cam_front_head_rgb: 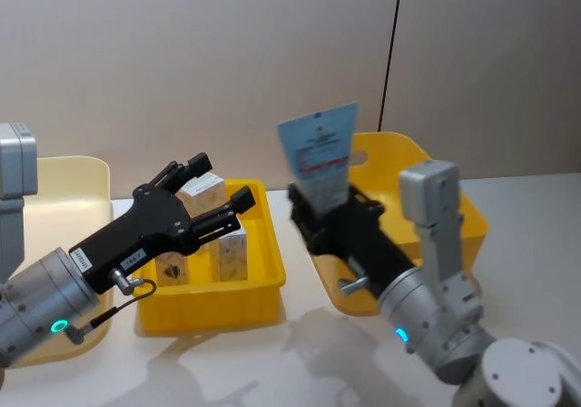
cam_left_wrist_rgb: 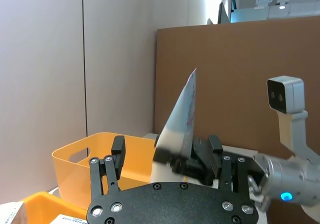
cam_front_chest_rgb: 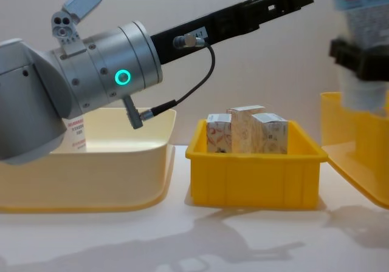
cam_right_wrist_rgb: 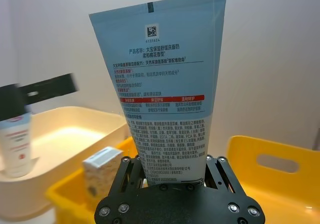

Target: Bimanual collaborative sorting of washing and personal care products

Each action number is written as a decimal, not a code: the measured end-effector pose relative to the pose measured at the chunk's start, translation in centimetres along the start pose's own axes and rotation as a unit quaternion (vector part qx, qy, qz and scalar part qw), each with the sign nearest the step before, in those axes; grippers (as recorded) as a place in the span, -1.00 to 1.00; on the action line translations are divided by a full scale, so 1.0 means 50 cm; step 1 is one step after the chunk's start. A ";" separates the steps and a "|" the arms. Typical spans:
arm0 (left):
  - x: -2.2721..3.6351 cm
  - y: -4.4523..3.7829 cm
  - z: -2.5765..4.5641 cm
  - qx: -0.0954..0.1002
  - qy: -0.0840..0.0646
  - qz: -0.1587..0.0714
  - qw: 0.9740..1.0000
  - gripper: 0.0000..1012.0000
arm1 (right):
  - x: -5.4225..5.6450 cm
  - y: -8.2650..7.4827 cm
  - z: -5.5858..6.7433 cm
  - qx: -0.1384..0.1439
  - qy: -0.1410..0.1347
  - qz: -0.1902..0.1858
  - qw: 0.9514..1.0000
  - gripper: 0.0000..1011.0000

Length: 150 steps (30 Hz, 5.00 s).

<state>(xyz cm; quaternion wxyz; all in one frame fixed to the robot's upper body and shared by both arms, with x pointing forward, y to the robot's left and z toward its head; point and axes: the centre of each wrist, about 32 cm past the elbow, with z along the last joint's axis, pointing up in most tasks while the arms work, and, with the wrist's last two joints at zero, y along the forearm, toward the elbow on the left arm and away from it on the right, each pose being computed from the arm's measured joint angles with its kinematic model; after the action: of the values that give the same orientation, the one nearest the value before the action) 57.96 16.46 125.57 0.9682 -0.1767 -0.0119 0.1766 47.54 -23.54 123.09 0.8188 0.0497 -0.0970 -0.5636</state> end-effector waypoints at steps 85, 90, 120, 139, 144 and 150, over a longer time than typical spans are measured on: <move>0.000 0.000 0.000 0.000 0.000 0.000 1.000 0.98 | 0.076 0.089 -0.030 -0.102 -0.042 -0.177 0.978 0.98; 0.000 0.000 0.000 0.000 0.000 0.000 1.000 0.98 | 0.076 0.090 -0.030 -0.103 -0.043 -0.177 0.978 0.98; 0.000 0.000 0.000 0.000 0.000 0.000 1.000 0.98 | 0.075 0.057 -0.010 -0.006 -0.055 -0.157 0.986 0.98; -0.003 0.002 -0.002 0.004 -0.003 0.007 1.000 0.98 | 0.066 0.027 0.006 0.035 -0.056 -0.136 0.988 0.98; -0.010 0.013 -0.007 0.018 -0.012 0.031 0.999 0.98 | 0.047 0.008 -0.010 0.015 -0.041 -0.110 0.993 0.98; -0.022 0.031 -0.014 0.040 -0.028 0.068 0.996 0.98 | 0.022 -0.019 -0.031 -0.012 -0.019 -0.077 0.997 0.98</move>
<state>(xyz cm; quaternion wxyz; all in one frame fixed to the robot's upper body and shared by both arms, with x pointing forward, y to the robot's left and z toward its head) 56.49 17.18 124.41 0.9594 -0.1334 -0.0199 0.2477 47.41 -24.97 121.50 0.7715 0.0362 -0.1018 -0.6270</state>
